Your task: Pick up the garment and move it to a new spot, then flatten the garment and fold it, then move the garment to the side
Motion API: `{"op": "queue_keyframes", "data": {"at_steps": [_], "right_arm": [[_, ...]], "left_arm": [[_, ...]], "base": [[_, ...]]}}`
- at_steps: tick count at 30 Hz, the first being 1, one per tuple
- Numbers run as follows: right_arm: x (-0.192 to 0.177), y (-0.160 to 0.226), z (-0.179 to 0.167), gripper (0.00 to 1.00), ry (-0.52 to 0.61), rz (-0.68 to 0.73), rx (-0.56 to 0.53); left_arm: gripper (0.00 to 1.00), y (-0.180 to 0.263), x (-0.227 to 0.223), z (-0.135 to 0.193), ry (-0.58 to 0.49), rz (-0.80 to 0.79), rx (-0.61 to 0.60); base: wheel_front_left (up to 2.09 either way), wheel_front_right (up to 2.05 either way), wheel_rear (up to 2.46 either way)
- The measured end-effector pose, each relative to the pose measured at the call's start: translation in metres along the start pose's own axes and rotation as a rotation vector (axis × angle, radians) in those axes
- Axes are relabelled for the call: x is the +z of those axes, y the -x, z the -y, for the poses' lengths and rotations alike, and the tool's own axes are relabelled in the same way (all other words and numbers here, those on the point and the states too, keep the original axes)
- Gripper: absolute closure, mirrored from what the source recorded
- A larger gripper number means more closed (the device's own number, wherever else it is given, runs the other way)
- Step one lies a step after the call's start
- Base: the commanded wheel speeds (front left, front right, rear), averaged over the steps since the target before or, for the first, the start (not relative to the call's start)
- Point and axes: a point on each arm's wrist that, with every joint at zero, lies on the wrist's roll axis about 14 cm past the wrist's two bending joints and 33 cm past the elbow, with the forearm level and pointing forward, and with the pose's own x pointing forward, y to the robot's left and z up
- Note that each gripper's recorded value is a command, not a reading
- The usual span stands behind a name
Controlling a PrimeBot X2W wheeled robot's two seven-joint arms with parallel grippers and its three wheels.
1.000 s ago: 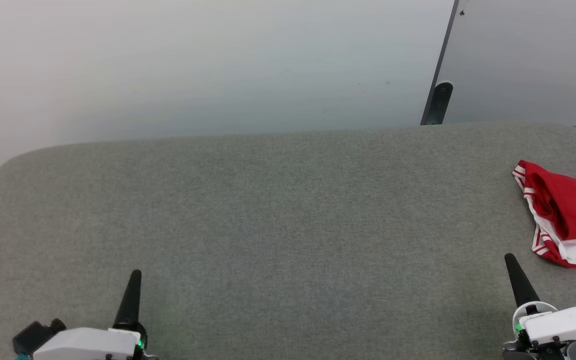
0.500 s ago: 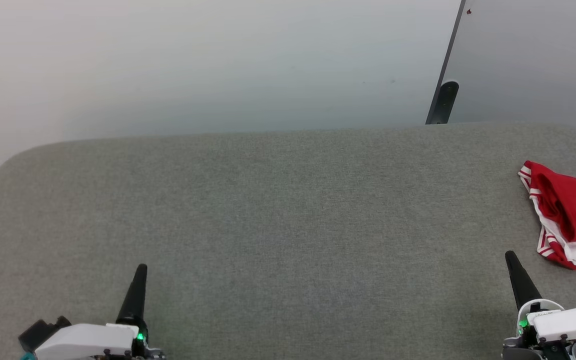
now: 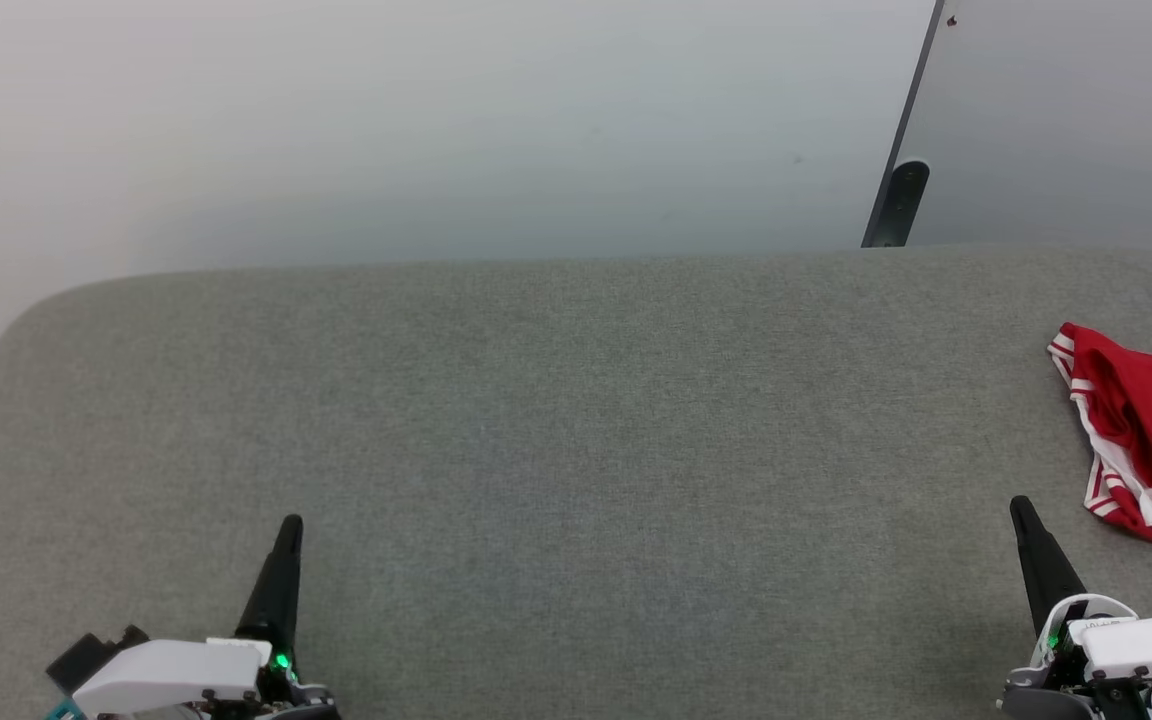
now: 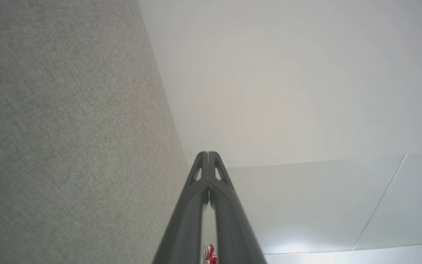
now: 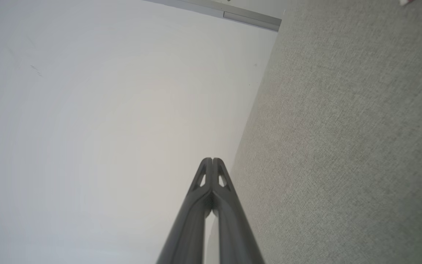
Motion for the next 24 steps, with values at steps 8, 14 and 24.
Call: {"op": "queue_keyframes", "data": {"at_steps": [8, 14, 24], "right_arm": [[-0.0034, -0.0019, -0.0021, 1.00, -0.066, -0.006, 0.009], [-0.0037, -0.0031, -0.0033, 1.00, -0.115, -0.004, 0.015], [-0.0055, -0.0050, -0.0053, 1.00, -0.179, -0.008, 0.024]], "left_arm": [[1.00, -0.0019, 0.0000, 0.0051, 0.054, -0.001, -0.017], [1.00, -0.0022, -0.0002, 0.0069, 0.095, -0.003, -0.025], [1.00, -0.0023, -0.0004, 0.0091, 0.151, -0.005, -0.035]], "base": [[0.00, 0.00, 0.00], [0.00, 0.00, 0.00], [0.00, 0.00, 0.00]]}}
